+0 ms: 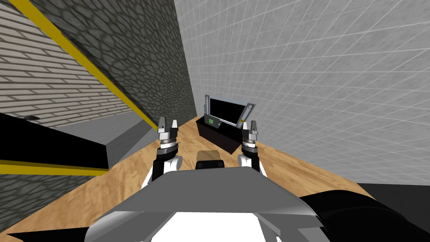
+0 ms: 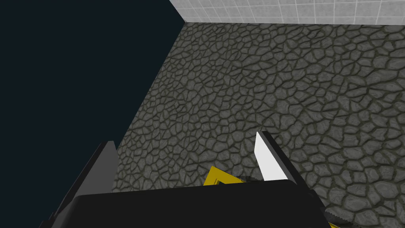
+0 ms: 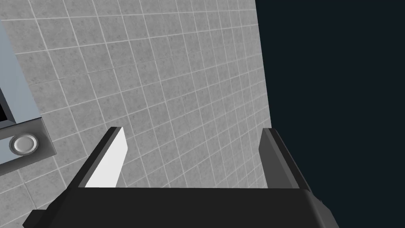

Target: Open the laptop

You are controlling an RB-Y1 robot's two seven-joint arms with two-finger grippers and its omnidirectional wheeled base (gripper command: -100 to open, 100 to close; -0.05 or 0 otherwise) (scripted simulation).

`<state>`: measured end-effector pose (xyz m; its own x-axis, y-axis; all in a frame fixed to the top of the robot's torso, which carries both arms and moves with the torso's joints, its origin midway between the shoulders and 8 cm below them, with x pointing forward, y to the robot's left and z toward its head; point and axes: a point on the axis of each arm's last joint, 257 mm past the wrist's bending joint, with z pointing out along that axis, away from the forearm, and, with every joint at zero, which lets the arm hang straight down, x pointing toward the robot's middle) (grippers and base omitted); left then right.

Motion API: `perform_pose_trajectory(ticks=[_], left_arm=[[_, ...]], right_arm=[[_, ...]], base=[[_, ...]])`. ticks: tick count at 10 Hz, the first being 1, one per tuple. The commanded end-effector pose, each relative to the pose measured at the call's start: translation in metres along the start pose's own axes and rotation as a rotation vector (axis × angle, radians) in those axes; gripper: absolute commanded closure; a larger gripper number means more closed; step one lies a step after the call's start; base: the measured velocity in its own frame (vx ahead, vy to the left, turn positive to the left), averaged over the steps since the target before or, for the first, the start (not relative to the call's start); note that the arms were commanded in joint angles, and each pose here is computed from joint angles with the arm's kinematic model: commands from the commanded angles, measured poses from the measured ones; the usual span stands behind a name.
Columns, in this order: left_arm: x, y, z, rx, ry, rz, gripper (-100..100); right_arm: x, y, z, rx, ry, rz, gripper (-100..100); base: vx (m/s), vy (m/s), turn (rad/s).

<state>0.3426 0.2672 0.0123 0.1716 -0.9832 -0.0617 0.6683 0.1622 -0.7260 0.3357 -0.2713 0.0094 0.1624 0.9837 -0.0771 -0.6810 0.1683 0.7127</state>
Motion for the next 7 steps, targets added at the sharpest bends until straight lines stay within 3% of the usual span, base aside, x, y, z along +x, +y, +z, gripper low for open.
perform_pose_trajectory(ticks=[1, 7], left_arm=[[0.0, 0.0, 0.0, 0.0, 0.0, 0.0, 0], [0.0, -0.0001, 0.0001, 0.0, 0.0, 0.0, 0]], right_arm=[[0.0, 0.0, 0.0, 0.0, 0.0, 0.0, 0], [0.0, 0.0001, 0.0001, 0.0, 0.0, 0.0, 0]], base=[[0.0, 0.0, 0.0], [0.0, 0.0, 0.0]])
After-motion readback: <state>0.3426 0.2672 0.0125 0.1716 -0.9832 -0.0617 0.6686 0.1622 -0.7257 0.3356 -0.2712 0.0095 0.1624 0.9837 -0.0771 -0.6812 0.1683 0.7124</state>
